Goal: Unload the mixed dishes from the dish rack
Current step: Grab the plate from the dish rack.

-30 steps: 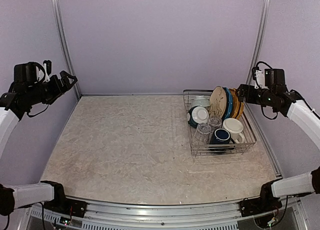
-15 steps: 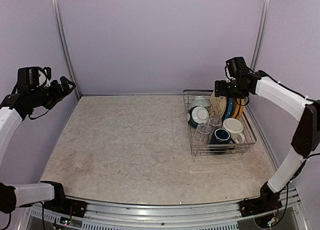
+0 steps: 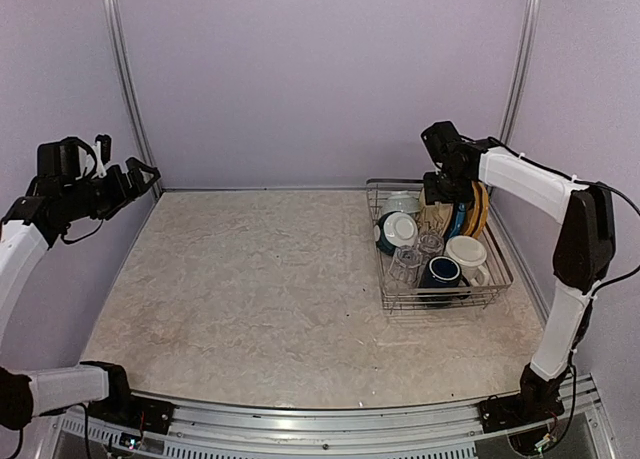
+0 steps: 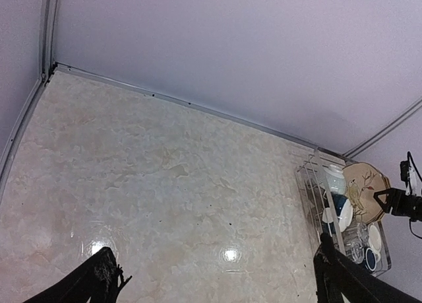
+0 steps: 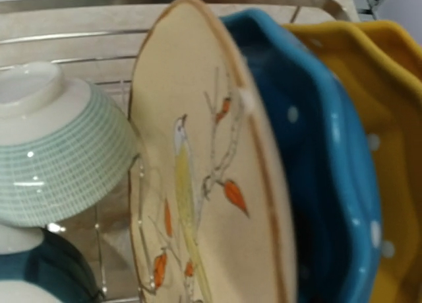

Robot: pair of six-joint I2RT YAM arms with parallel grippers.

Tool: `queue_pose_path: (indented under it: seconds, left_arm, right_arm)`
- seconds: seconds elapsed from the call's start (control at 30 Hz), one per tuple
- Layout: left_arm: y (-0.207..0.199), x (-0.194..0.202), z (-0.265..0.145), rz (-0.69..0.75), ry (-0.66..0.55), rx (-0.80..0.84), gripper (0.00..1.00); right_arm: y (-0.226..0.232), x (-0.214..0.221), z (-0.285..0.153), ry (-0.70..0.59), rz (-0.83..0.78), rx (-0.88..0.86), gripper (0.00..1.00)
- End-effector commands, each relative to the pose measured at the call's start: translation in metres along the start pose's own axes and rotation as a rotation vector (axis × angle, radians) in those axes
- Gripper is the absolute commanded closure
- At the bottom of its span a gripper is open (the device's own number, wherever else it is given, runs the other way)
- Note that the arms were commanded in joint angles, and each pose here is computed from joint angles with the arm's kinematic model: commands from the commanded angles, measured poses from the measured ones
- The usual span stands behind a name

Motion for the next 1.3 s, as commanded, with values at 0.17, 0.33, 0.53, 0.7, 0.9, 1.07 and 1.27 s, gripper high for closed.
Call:
queue_pose_path:
  seconds: [0.17,0.33,0.53,0.7,0.9,1.07,1.27]
  left_arm:
    - [0.004,0.005,0.001,0.013,0.018,0.061,0.01]
    - [0.006,0.005,-0.001,-0.004,0.017,0.08,0.01]
    - [0.007,0.006,-0.002,-0.011,0.017,0.087,0.01]
    - [0.009,0.007,-0.002,-0.02,0.019,0.09,0.01]
    - [0.014,0.007,-0.001,-0.036,0.024,0.084,0.01]
    - [0.015,0.007,0.001,-0.047,0.031,0.088,0.01]
    - [0.02,0.005,0.004,-0.066,0.036,0.088,0.01]
  right_arm:
    - [-0.007,0.002,0.013,0.036,0.012,0.131,0.44]
    - [-0.009,-0.001,0.022,0.047,0.024,0.184,0.51]
    - [-0.007,0.0,0.034,0.053,0.006,0.22,0.61]
    - [-0.004,0.001,0.044,0.061,-0.01,0.239,0.67]
    - [-0.002,0.0,0.049,0.057,-0.027,0.238,0.77]
    - [-0.003,-0.003,0.045,0.044,-0.046,0.234,0.84]
    - [-0.011,-0.011,0.029,0.017,-0.046,0.234,0.96]
Point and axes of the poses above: each gripper's point midway between its finger pads, its own z axis out along the fingers, its own y axis along the line the jaws close on, x = y × z, the point moved 3 cm from there along -z, back along the fingers, and after that the axes turned 15 degrees about -z, right-handed, at the moved point
